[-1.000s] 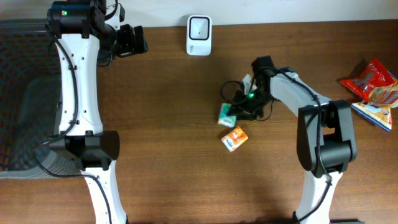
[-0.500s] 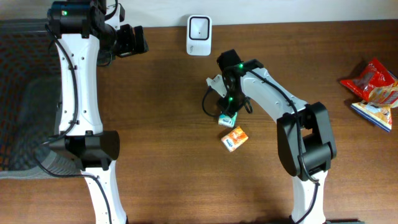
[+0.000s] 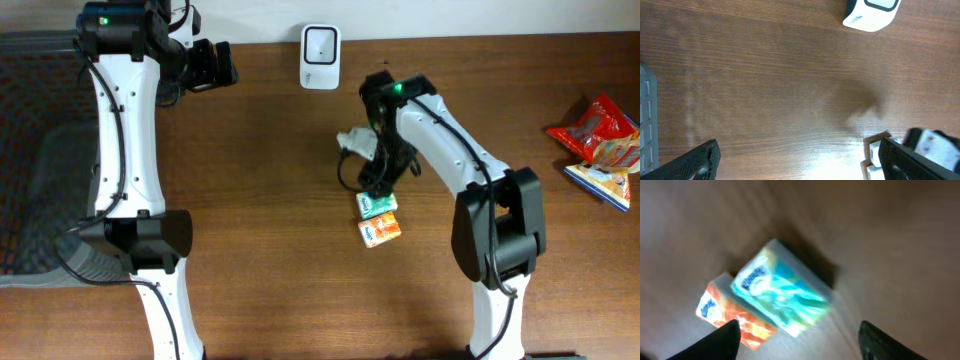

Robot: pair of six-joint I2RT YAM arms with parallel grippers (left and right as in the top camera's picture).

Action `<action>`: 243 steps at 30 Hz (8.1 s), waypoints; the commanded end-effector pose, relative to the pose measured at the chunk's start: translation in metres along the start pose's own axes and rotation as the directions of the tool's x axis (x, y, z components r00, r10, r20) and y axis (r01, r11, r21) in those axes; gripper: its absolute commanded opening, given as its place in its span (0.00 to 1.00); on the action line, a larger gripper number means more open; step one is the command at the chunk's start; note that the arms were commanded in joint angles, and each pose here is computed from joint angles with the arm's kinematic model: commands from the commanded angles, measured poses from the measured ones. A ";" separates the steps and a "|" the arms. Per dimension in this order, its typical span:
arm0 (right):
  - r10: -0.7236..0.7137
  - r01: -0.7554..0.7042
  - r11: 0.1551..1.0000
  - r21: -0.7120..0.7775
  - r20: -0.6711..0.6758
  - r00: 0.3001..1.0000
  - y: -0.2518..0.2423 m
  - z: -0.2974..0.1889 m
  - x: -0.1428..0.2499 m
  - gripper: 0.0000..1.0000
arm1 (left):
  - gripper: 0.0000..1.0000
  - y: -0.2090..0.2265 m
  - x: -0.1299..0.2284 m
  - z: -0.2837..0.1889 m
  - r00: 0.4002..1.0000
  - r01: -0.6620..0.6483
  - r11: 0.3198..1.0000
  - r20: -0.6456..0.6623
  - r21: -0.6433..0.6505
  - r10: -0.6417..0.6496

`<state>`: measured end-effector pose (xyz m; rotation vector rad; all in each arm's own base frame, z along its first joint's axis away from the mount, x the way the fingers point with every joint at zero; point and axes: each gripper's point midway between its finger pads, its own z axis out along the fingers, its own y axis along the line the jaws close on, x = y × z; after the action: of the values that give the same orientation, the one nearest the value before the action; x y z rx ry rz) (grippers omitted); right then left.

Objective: Scan the item barcode

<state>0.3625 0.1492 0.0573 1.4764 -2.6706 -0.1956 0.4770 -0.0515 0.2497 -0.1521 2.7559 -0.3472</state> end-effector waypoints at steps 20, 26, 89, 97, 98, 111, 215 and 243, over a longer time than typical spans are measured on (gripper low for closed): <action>-0.093 0.142 0.971 -0.192 0.242 0.966 0.000 0.043 -0.006 0.56 | 0.99 0.000 -0.001 -0.004 1.000 0.006 1.000 0.012 0.001 -0.006; -0.019 0.048 0.978 -0.203 0.146 0.989 -0.002 0.062 0.011 0.50 | 0.99 0.001 -0.001 -0.004 1.000 0.006 1.000 0.012 0.001 -0.006; -0.131 -0.614 0.434 0.660 0.720 0.681 -0.198 -0.179 -0.181 0.04 | 0.99 0.001 -0.001 -0.004 1.000 0.006 1.000 0.012 0.001 -0.006; -0.316 -0.376 0.588 0.716 0.631 0.709 -0.175 -0.116 -0.237 0.04 | 0.99 0.001 -0.001 -0.004 1.000 0.006 1.000 0.012 0.001 -0.006; -0.335 -0.375 0.592 0.713 0.641 0.691 -0.171 -0.119 -0.243 0.04 | 0.99 0.000 -0.001 -0.004 1.000 0.006 1.000 0.012 0.001 -0.006; 0.196 -0.924 0.184 0.335 0.909 0.368 -0.274 -0.259 0.003 0.04 | 0.99 0.001 -0.001 -0.004 1.000 0.006 1.000 0.012 0.001 -0.006; 0.635 -0.863 -0.083 0.498 0.694 0.339 -0.304 -0.190 0.207 0.04 | 0.99 0.000 -0.001 -0.004 1.000 0.006 1.000 0.012 0.001 -0.006; 0.862 -0.949 -0.074 -0.306 0.458 -0.215 0.046 -0.232 0.233 0.99 | 0.99 0.001 -0.001 -0.004 1.000 0.006 1.000 0.012 0.001 -0.006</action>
<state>0.2246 -0.0362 0.3073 -1.1943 -3.3277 -0.2920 0.4769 -0.0515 0.2494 -0.1527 2.7566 -0.3473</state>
